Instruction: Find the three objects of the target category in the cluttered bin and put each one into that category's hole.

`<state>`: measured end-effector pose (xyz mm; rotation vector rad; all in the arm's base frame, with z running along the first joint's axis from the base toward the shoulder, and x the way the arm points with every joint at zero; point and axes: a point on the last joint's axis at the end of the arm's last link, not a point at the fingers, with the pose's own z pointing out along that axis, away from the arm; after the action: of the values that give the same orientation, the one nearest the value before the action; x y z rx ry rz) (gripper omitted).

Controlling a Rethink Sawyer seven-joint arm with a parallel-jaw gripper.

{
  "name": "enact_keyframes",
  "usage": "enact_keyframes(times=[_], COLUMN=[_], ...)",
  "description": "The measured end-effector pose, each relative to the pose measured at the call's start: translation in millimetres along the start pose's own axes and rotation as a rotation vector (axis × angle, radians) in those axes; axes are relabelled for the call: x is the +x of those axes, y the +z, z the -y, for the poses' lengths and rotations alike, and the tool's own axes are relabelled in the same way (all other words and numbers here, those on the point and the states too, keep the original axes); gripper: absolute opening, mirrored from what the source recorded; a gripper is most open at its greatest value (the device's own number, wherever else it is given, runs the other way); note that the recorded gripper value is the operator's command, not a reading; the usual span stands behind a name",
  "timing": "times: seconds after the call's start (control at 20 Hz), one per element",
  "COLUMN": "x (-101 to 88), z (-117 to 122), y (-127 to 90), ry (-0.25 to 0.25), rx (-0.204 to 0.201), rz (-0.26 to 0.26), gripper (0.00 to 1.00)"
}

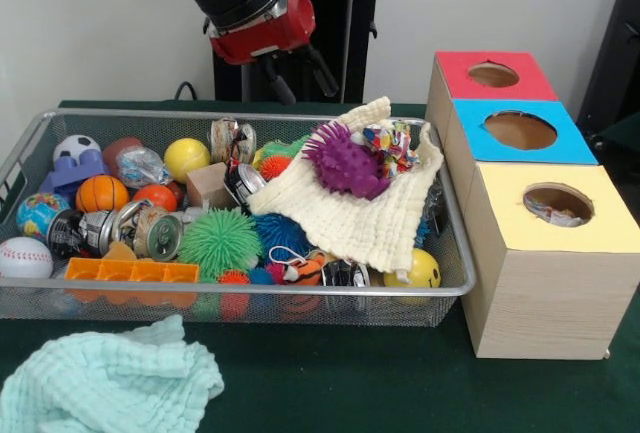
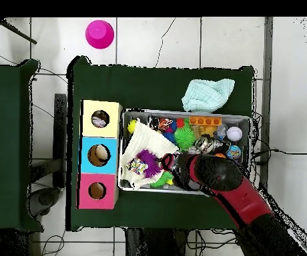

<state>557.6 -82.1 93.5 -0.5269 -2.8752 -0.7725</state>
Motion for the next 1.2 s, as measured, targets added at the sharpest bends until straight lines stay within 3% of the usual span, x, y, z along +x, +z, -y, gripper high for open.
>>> enact_keyframes(times=[0.35,0.75,0.9,1.2], x=[18.6,29.8,35.4,47.0], z=[-6,-3,-5,-28], y=[16,75,87,108], ry=[-0.010,-0.069,-0.081,-0.121], rx=[-0.019,0.027,0.031,0.017], rz=[0.008,0.140,0.143,0.102], gripper=[1.00,1.00,1.00,1.00])
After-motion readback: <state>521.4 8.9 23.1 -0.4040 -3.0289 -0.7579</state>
